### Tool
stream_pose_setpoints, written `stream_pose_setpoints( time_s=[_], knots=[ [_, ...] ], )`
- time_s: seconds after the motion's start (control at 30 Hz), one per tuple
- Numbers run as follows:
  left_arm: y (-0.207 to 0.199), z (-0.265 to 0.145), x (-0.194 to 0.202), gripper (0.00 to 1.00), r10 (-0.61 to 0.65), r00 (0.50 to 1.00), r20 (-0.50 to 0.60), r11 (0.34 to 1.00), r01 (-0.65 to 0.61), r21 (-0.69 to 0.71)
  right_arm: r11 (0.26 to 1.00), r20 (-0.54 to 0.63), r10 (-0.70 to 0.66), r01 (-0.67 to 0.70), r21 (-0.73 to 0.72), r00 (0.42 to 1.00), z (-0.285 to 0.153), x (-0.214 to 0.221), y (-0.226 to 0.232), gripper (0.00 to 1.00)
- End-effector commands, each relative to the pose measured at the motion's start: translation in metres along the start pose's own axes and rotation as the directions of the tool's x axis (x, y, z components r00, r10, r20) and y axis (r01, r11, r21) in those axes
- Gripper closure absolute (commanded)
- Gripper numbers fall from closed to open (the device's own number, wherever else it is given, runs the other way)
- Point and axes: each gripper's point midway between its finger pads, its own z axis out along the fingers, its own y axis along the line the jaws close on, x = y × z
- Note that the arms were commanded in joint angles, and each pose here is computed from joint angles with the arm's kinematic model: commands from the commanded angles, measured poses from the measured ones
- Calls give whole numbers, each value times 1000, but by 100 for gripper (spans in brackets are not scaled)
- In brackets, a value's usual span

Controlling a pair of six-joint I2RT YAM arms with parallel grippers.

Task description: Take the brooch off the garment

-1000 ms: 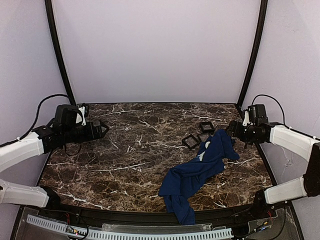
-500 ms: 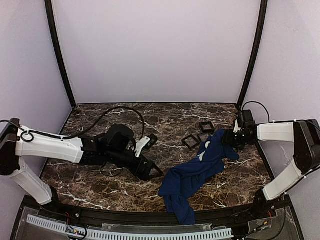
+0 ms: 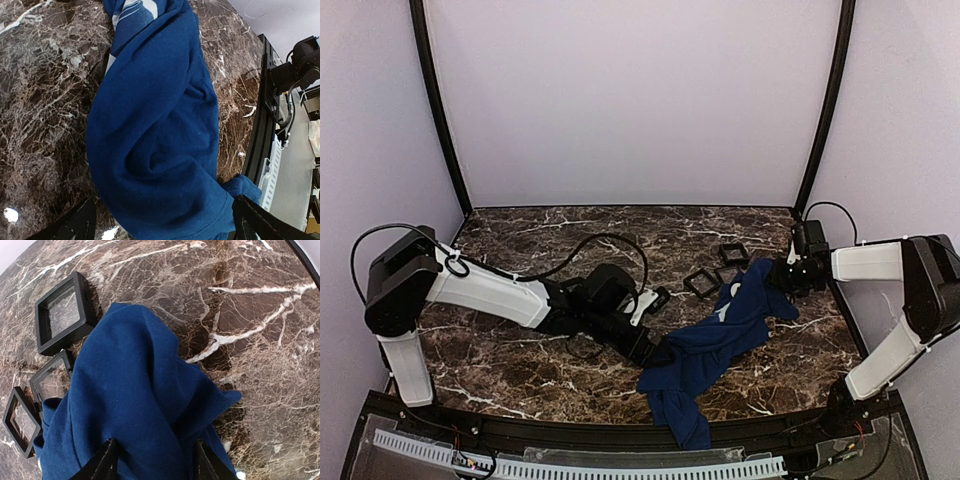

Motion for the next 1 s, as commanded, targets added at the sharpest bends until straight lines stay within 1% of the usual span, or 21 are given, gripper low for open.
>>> stream_pose_setpoints(
  time_s=[0.0, 0.03, 0.07, 0.13, 0.23, 0.33, 0.43, 0.47, 0.5, 0.53, 0.57, 0.6, 0.63, 0.7, 0.73, 0.77, 0.8, 0.83, 0.87, 0.9, 0.97],
  knots=[
    [-3, 5, -13, 9, -15, 1000, 18, 1000, 15, -7, 1000, 17, 0, 0, -1, 1000, 7, -4, -2, 51],
    [-1, 6, -15, 11, -15, 1000, 23, 1000, 16, -18, 1000, 13, -1, 1, -6, 1000, 8, -3, -2, 52],
    [3, 7, -10, 14, -27, 1000, 1, 999, 27, -35, 1000, 13, -1, 1, -13, 1000, 9, -3, -1, 54],
    [8, 10, -8, 18, -43, 999, -8, 997, 42, -58, 1000, 9, -1, 1, -19, 1000, 11, -2, -1, 60],
    [14, 17, -4, 24, -79, 997, -21, 994, 78, -78, 1000, 10, 0, 0, -24, 1000, 9, -2, -1, 74],
    [19, 24, 1, 35, -109, 993, -38, 990, 105, -89, 999, 23, -2, 3, -34, 1000, 1, -6, 2, 87],
    [22, 26, 3, 42, -153, 988, -33, 984, 149, -98, 998, 47, -12, 15, -53, 999, -15, -14, 6, 98],
    [23, 26, 1, 53, -159, 987, -21, 983, 156, -95, 998, 60, -14, 18, -63, 998, -23, -18, 8, 100],
    [23, 27, 1, 59, -175, 984, -13, 980, 173, -96, 997, 72, -18, 24, -73, 997, -31, -21, 11, 100],
    [23, 26, -1, 72, -179, 984, -3, 980, 178, -94, 996, 93, -23, 30, -82, 995, -41, -27, 13, 100],
    [23, 24, -3, 77, -183, 983, 5, 979, 183, -95, 993, 107, -28, 40, -110, 994, -52, -30, 18, 100],
    [22, 19, -5, 86, -184, 983, 20, 978, 185, -98, 990, 127, -36, 53, -133, 991, -63, -35, 23, 100],
    [18, 15, -13, 93, -172, 984, 52, 981, 176, -85, 986, 154, -44, 68, -153, 987, -76, -40, 27, 100],
    [16, -4, -30, 98, -155, 980, 126, 983, 166, -79, 972, 210, -76, 119, -201, 975, -102, -50, 38, 100],
    [19, -21, -42, 99, -146, 973, 176, 982, 164, -93, 963, 238, -89, 144, -227, 967, -116, -55, 45, 100],
    [22, -31, -47, 99, -142, 970, 198, 981, 166, -105, 953, 262, -99, 167, -251, 960, -130, -59, 52, 100],
    [29, -52, -60, 99, -125, 960, 249, 978, 161, -131, 939, 293, -106, 193, -285, 950, -148, -67, 62, 100],
    [36, -64, -61, 99, -124, 960, 253, 972, 168, -162, 923, 304, -117, 217, -319, 945, -162, -69, 71, 100],
    [44, -89, -75, 99, -91, 949, 303, 967, 157, -201, 904, 327, -121, 240, -353, 937, -178, -73, 81, 100],
    [52, -101, -72, 99, -86, 953, 292, 956, 161, -245, 886, 346, -122, 260, -385, 930, -193, -76, 90, 100],
    [55, -156, -91, 99, -15, 929, 370, 942, 138, -307, 830, 385, -125, 309, -465, 914, -223, -81, 114, 100]
  ],
)
